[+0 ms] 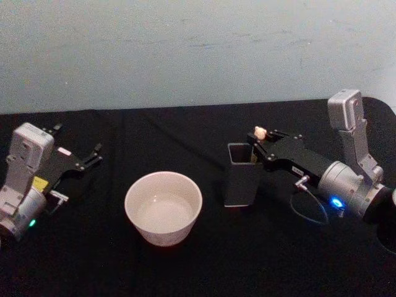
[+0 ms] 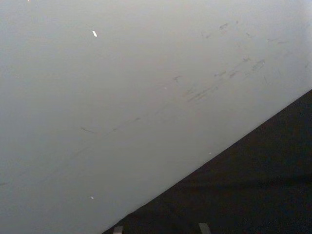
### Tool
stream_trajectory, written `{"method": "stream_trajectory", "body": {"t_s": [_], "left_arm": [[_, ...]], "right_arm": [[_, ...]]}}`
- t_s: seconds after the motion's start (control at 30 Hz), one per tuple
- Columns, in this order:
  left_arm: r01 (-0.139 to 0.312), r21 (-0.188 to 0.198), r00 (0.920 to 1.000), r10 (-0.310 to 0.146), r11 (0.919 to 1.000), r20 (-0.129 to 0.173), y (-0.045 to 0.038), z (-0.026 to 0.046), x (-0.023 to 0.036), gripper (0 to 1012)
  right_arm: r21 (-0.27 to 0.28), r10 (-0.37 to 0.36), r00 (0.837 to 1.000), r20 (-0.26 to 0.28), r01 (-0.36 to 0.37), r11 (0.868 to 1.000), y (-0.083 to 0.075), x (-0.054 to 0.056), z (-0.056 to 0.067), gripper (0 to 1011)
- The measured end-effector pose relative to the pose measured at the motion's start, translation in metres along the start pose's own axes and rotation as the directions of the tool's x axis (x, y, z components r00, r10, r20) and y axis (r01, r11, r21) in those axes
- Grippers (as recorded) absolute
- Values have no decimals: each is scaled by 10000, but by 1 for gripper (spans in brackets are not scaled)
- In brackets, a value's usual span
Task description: Pick up the stirring spoon with one hand, stir inside the cup, then place it back in its original position.
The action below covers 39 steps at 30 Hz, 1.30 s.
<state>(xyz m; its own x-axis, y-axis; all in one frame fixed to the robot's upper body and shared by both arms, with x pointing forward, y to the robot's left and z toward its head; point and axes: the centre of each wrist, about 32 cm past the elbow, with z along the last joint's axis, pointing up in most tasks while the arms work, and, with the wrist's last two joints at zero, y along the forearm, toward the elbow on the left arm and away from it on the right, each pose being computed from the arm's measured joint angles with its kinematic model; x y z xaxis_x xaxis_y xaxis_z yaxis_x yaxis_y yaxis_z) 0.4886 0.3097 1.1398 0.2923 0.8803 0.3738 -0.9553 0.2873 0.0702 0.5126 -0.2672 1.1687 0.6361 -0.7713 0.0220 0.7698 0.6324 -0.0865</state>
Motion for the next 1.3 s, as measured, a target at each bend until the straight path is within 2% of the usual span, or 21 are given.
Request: {"method": "stream_trajectory", "body": {"t_s": [0.67, 1.0, 1.3], "left_arm": [[0, 1, 10000, 0, 10000, -1, 0, 0, 0, 1001], [0, 1, 10000, 0, 10000, -1, 0, 0, 0, 1001], [0, 0, 10000, 0, 10000, -1, 0, 0, 0, 1001]], "right_arm": [[-43, 124, 9999, 22, -124, 9999, -6, 6, 11, 215], [147, 319, 9991, -265, -315, 9994, -51, 18, 112, 215], [566, 506, 9975, -503, -477, 9973, -101, 36, 265, 214]]}}
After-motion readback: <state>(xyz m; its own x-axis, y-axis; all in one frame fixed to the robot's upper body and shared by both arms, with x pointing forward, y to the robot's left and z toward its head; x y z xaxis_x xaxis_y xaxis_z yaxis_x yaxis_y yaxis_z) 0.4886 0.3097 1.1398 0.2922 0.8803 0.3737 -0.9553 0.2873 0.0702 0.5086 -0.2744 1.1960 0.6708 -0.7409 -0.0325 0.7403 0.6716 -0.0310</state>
